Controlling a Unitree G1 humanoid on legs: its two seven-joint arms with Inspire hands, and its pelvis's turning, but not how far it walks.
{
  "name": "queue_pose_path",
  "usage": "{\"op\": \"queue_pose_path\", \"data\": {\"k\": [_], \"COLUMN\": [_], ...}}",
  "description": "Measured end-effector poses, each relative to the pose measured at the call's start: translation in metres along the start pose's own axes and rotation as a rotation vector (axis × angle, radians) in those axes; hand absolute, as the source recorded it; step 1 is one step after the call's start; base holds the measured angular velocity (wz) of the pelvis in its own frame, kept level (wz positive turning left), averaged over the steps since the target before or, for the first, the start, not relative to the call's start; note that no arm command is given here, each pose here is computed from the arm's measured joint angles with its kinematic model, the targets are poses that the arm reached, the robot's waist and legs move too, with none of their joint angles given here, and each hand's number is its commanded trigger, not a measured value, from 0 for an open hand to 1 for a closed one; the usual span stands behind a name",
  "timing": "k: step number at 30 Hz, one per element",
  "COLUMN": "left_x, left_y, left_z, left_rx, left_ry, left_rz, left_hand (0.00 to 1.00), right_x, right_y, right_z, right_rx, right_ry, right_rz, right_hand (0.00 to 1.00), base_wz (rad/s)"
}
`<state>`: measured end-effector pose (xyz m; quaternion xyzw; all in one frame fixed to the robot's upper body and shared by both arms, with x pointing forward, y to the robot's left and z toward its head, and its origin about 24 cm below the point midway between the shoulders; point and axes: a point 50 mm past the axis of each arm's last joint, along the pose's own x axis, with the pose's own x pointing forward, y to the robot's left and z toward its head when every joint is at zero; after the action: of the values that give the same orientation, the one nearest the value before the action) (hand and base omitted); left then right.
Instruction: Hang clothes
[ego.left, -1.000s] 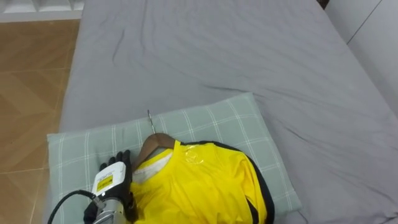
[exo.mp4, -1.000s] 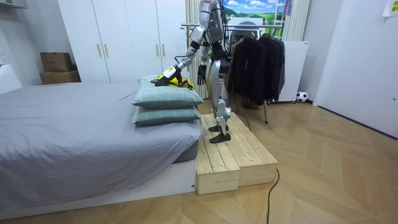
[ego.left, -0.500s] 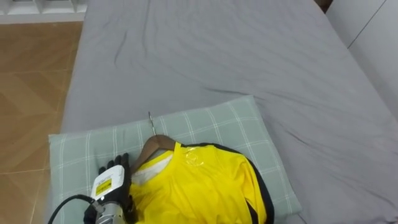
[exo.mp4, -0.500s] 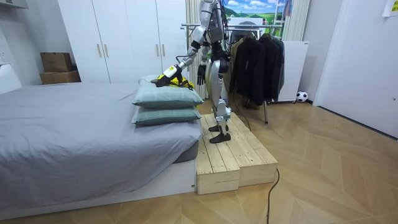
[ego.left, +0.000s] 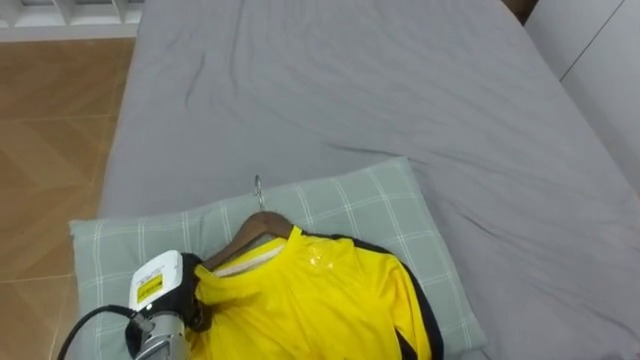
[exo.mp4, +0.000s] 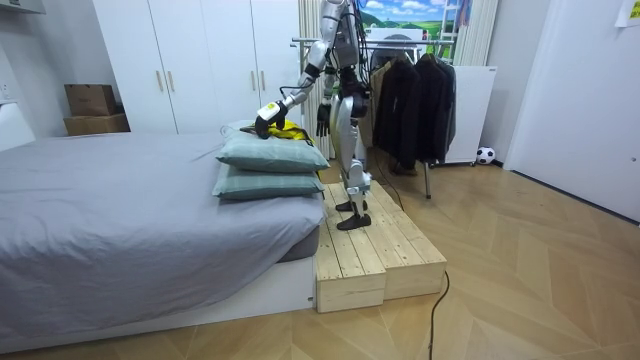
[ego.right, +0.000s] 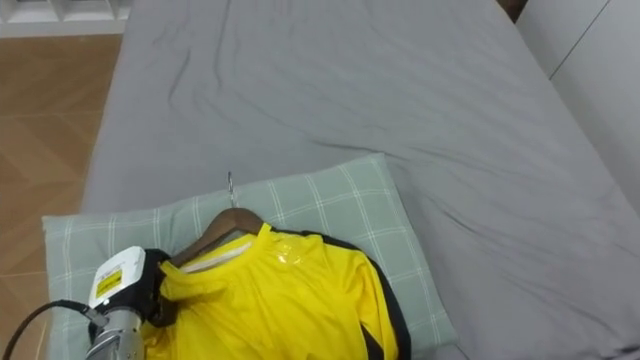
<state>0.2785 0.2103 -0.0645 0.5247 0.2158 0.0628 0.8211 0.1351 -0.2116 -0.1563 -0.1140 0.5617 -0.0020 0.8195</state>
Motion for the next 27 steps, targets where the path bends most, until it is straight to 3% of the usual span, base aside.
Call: {"op": "queue_pose_path", "data": {"k": [8,14,27], "left_x": [-0.001,-0.003,-0.007], "left_y": [-0.001,-0.002,-0.009], "left_z": [-0.01,-0.017,-0.021], "left_rx": [-0.006,-0.024,-0.099], "left_ry": [0.043,0.086,0.135], "left_rz": [-0.013,-0.023,-0.053], "left_hand": [1.0,1.0,1.0], "right_x": [0.0,0.0,0.0], "right_y": [-0.001,0.001,0.003], "right_z": [0.006,0.003,0.001], "right_rx": [0.016,0.016,0.034], "right_ry": [-0.018,-0.02,-0.016], "right_rz": [-0.01,-0.021,0.01], "right_hand": [0.0,0.0,0.0], "base_wz": [-0.23,0.4,-0.01]}}
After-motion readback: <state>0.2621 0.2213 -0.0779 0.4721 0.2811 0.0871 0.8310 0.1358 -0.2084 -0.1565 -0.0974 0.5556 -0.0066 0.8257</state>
